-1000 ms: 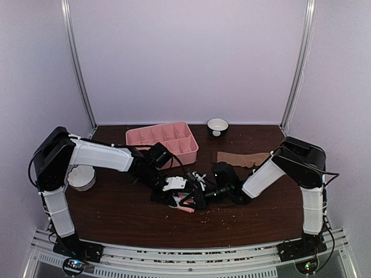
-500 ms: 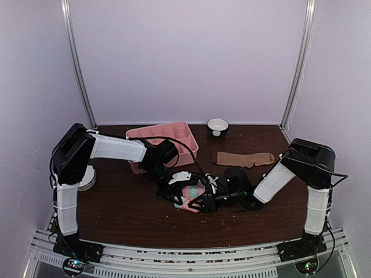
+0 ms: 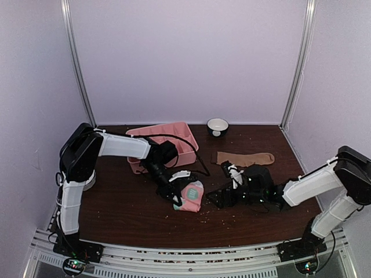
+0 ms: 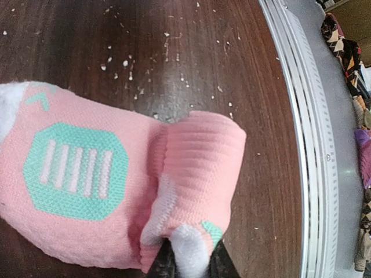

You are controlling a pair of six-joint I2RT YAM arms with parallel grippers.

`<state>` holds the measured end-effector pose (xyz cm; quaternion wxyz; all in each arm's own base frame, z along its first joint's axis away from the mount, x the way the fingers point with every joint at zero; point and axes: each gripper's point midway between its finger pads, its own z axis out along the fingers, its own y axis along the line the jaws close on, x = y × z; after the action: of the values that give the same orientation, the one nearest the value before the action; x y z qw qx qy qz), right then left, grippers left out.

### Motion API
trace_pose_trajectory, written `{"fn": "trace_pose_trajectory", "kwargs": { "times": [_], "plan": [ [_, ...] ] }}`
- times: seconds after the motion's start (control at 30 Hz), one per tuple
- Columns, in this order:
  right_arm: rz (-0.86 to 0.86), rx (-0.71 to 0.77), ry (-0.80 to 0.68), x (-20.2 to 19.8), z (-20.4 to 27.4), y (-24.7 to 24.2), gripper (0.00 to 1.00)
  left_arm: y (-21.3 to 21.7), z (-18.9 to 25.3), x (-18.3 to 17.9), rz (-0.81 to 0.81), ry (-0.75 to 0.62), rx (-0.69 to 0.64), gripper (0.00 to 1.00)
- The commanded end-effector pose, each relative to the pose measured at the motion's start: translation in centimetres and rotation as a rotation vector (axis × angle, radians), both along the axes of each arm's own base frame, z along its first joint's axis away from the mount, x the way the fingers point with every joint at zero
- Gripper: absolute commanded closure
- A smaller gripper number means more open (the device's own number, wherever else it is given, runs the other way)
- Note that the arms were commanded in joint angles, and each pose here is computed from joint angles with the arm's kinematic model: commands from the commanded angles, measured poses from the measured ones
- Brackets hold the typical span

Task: Roll the socks
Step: Roll the sock at the center of the board.

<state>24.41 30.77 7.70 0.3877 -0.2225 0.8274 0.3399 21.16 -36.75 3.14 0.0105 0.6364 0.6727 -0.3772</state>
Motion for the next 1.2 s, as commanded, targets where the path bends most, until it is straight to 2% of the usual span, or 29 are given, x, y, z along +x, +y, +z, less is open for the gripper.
{"fn": "trace_pose_trajectory", "kwargs": {
  "times": [0.0,0.1,0.2,0.33,0.43,0.5,0.63,0.73,0.9,1.07,1.17],
  "plan": [
    [-0.303,0.041,-0.038,3.0,0.9,-4.5,0.0,3.6,-4.2,-2.6,0.013,0.126,0.233,0.98],
    [-0.177,0.084,-0.047,2.6,1.8,-2.9,0.0,3.4,-4.2,-2.3,0.032,0.145,0.235,0.98],
    [-0.229,-0.01,-0.134,3.3,2.4,-4.2,0.0,3.2,-3.9,-1.9,0.046,0.15,0.226,0.98],
    [-0.259,0.009,-0.17,3.3,3.5,-5.0,0.0,3.0,-3.9,-1.6,0.084,0.192,0.217,0.98],
    [-0.157,0.045,-0.186,2.3,4.3,-3.6,0.0,3.4,-4.5,-1.6,0.104,0.21,0.232,0.98],
    [-0.083,0.006,-0.182,1.4,3.7,-2.1,0.01,3.6,-5.0,-1.4,0.124,0.225,0.251,0.98],
    [0.021,-0.129,-0.2,-0.9,1.2,0.8,0.11,4.3,-6.1,-1.1,0.155,0.241,0.296,0.98],
    [0.099,-0.192,-0.233,-2.7,0.0,3.4,0.13,4.6,-6.6,-1.0,0.164,0.236,0.313,0.98],
    [0.194,-0.195,-0.229,-3.8,-1.0,7.3,0.24,5.0,-7.2,-0.4,0.185,0.195,0.35,0.99],
    [0.176,-0.21,-0.227,-2.8,-1.7,8.2,0.31,5.1,-7.1,0.2,0.184,0.153,0.363,0.97],
    [0.177,-0.206,-0.199,-2.6,-2.3,8.3,0.42,5.1,-6.9,0.3,0.185,0.14,0.356,0.96]
  ]
}}
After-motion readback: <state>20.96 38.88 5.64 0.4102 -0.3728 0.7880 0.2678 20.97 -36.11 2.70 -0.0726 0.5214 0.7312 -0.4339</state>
